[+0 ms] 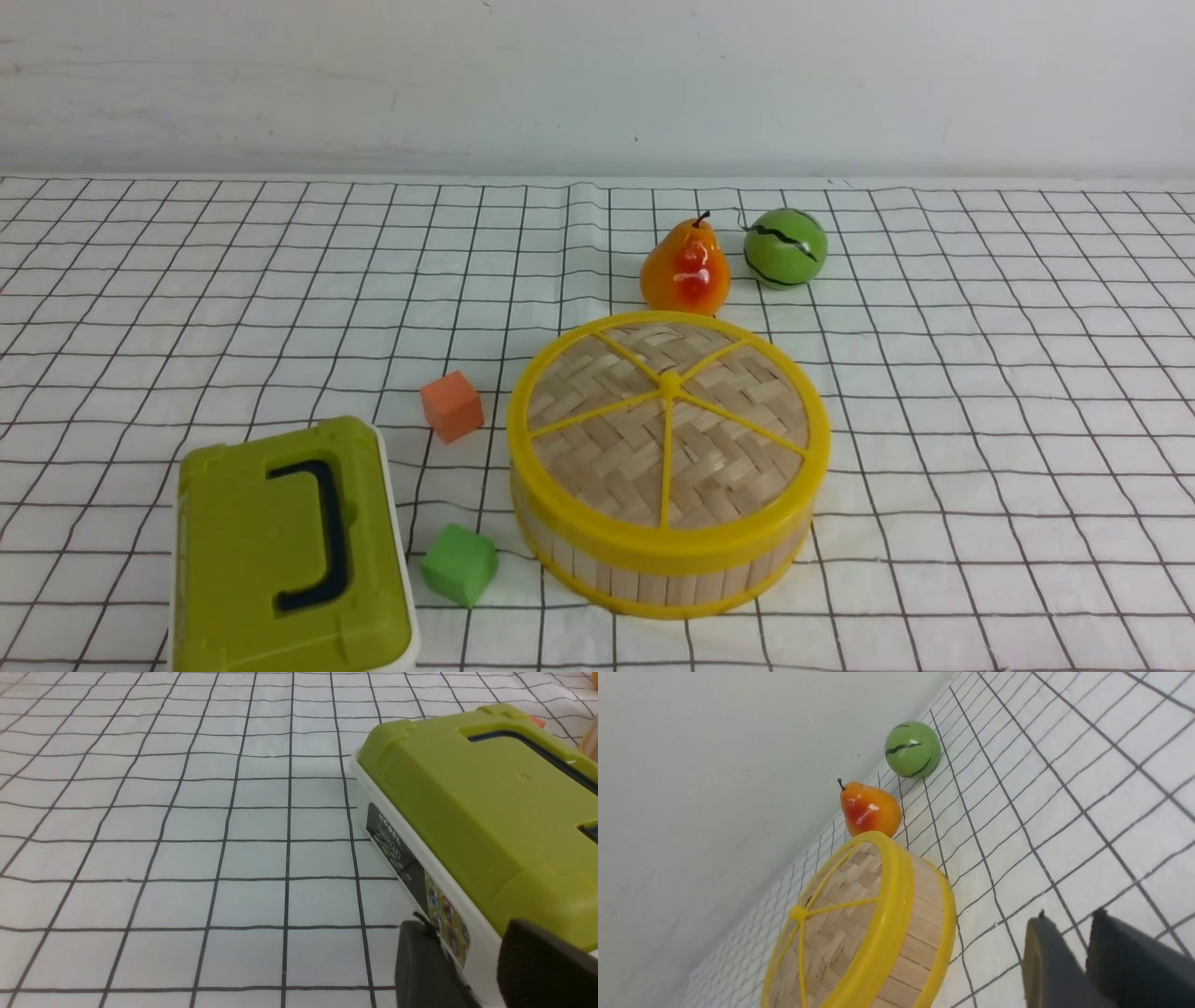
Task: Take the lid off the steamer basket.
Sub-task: Use the right arm to lift the lid of the steamer
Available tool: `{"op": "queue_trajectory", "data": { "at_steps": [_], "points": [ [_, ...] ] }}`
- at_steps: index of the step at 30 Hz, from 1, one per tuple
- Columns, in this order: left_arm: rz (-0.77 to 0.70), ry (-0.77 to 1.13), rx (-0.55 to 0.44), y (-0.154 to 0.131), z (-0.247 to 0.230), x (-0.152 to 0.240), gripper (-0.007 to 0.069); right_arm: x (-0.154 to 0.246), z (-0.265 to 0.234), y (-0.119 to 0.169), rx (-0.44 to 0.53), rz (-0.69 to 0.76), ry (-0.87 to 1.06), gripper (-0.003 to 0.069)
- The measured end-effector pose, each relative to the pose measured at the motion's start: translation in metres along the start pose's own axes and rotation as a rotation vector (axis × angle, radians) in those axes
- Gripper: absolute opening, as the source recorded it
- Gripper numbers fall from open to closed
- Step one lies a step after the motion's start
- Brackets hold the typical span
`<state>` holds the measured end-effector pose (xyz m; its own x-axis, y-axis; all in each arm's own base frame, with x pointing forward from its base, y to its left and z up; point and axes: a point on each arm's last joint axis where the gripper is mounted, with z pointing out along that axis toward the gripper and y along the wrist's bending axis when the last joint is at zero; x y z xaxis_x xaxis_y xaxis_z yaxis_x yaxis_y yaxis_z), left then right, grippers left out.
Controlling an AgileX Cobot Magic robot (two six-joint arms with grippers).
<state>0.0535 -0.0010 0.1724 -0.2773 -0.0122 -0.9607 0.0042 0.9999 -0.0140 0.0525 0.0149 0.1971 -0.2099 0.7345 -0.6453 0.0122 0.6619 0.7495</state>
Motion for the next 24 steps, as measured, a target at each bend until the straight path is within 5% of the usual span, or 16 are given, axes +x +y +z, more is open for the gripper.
{"op": "queue_trajectory", "data": {
  "at_steps": [4, 11, 24],
  "points": [
    [0.000, 0.000, 0.000, 0.000, 0.000, 0.000, 0.0239, -0.023, -0.011, 0.034, -0.039, -0.242, 0.017, 0.0129],
    [0.000, 0.000, 0.000, 0.000, 0.000, 0.000, 0.0239, -0.083, -0.004, 0.106, 0.013, -0.746, 0.283, -0.0020],
    [0.000, 0.000, 0.000, 0.000, 0.000, 0.000, 0.0239, -0.119, 0.086, 0.175, -0.072, -0.948, 0.875, -0.0017]
  ]
}}
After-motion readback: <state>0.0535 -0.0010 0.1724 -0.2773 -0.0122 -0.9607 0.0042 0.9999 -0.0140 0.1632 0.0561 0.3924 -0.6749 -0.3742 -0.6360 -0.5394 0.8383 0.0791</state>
